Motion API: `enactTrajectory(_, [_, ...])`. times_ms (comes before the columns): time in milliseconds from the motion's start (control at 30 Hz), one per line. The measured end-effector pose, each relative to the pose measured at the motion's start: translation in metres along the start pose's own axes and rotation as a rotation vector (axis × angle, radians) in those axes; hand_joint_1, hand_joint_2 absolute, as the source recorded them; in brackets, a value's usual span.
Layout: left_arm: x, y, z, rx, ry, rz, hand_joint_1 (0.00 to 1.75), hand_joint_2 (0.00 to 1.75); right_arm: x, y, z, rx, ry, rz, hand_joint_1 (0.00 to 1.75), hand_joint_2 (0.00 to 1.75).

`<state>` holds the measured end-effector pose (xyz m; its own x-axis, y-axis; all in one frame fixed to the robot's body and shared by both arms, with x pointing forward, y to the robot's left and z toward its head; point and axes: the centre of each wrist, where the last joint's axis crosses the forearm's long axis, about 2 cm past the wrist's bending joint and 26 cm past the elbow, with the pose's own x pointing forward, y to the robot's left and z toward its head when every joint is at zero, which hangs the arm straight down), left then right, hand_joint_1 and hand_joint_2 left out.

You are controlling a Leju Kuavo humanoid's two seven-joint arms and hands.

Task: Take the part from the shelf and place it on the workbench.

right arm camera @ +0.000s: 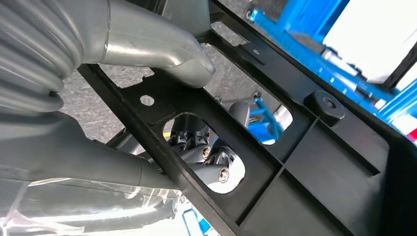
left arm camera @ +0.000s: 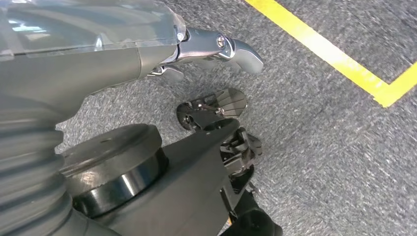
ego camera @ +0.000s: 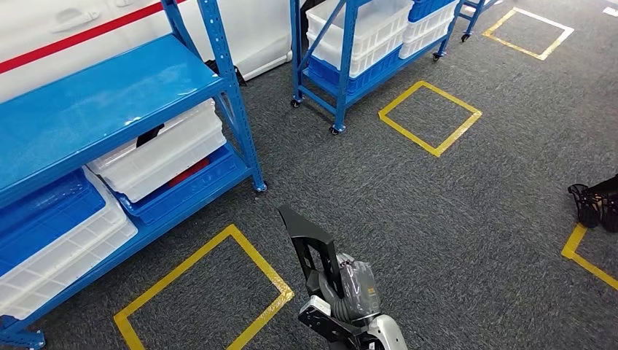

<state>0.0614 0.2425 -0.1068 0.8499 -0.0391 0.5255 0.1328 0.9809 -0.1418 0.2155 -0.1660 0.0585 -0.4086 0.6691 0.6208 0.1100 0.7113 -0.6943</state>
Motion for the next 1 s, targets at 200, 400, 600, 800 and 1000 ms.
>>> enactTrajectory(200, [-0.003, 0.000, 0.001, -0.001, 0.008, -0.001, 0.00, 1.75, -0.001, 0.000, 0.000, 0.002, 0.019, -0.020, 1.75, 1.75])
enactTrajectory(400, [0.000, 0.000, 0.000, -0.003, 0.010, -0.010, 0.00, 1.75, -0.001, 0.000, 0.001, 0.003, 0.024, -0.028, 1.75, 1.75])
enactTrajectory(600, [0.003, 0.000, -0.001, -0.008, 0.000, -0.020, 0.00, 1.75, -0.001, -0.001, 0.003, 0.003, 0.026, -0.028, 1.75, 1.75])
enactTrajectory(800, [0.005, -0.001, -0.002, -0.002, -0.004, -0.035, 0.00, 1.75, -0.002, -0.001, 0.005, 0.007, 0.029, -0.025, 1.75, 1.75])
enactTrajectory(1000, [0.008, -0.002, -0.003, 0.006, -0.023, -0.037, 0.00, 1.75, -0.004, -0.002, 0.005, 0.006, 0.030, -0.022, 1.75, 1.75])
